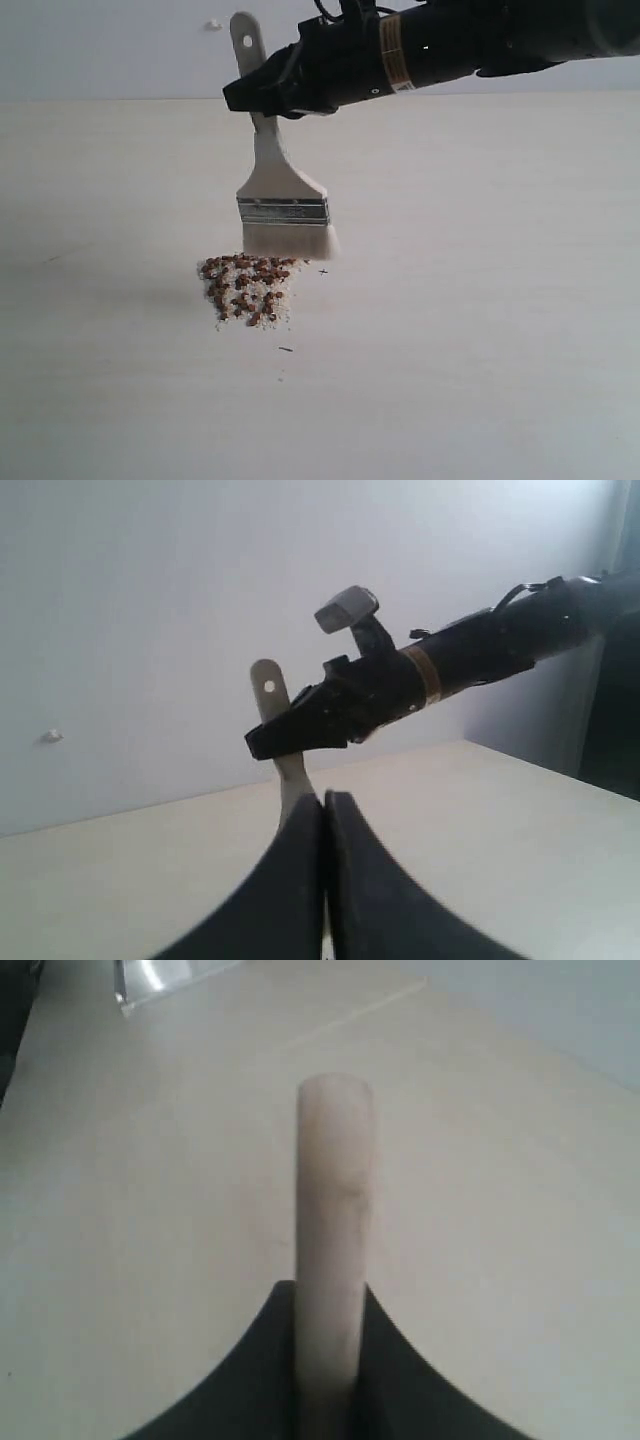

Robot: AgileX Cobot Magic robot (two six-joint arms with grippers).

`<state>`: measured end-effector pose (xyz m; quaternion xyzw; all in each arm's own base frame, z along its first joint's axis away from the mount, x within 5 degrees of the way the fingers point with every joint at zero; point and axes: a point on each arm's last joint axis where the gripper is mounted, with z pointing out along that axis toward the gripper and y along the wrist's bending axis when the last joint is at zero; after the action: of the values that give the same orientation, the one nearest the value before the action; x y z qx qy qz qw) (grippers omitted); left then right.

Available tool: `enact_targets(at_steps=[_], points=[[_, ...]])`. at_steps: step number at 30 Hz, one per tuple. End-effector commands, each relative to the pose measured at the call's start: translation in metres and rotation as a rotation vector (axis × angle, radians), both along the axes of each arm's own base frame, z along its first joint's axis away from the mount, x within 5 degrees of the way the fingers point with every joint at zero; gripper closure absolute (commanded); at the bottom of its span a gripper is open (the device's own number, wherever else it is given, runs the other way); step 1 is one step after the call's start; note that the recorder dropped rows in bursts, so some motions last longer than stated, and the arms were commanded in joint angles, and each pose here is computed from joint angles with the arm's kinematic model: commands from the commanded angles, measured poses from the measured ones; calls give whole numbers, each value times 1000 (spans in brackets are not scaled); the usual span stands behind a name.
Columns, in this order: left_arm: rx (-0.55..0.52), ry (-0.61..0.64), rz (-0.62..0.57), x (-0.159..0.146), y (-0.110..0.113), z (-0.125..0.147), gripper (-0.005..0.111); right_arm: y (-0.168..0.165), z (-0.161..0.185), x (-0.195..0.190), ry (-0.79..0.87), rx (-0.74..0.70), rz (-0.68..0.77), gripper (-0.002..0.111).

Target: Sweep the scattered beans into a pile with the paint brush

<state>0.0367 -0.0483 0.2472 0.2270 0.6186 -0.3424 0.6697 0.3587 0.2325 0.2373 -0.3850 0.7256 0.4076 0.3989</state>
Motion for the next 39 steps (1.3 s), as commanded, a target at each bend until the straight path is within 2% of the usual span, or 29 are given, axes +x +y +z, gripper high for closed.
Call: enact_targets(at_steps=[1, 6, 9, 14, 20, 29, 36, 39], points=[[-8, 3, -2, 0, 0, -1, 107, -14, 15, -8, -70, 53, -163, 108], [-8, 3, -2, 0, 0, -1, 107, -42, 0, -15, -74, -34, -440, 108], [-8, 3, -2, 0, 0, -1, 107, -51, -9, -17, -41, -65, -525, 108], [-8, 3, -2, 0, 0, -1, 107, -52, -12, -17, 53, -24, -574, 108], [-8, 3, -2, 0, 0, -1, 107, -50, -11, -18, 56, -5, -563, 108], [-8, 3, -2, 0, 0, -1, 107, -54, -7, -9, -73, 6, -623, 108], [-8, 3, -2, 0, 0, -1, 107, -41, -36, -7, -86, 68, -618, 108], [-8, 3, -2, 0, 0, -1, 107, -39, -51, -13, -134, 96, -737, 108]])
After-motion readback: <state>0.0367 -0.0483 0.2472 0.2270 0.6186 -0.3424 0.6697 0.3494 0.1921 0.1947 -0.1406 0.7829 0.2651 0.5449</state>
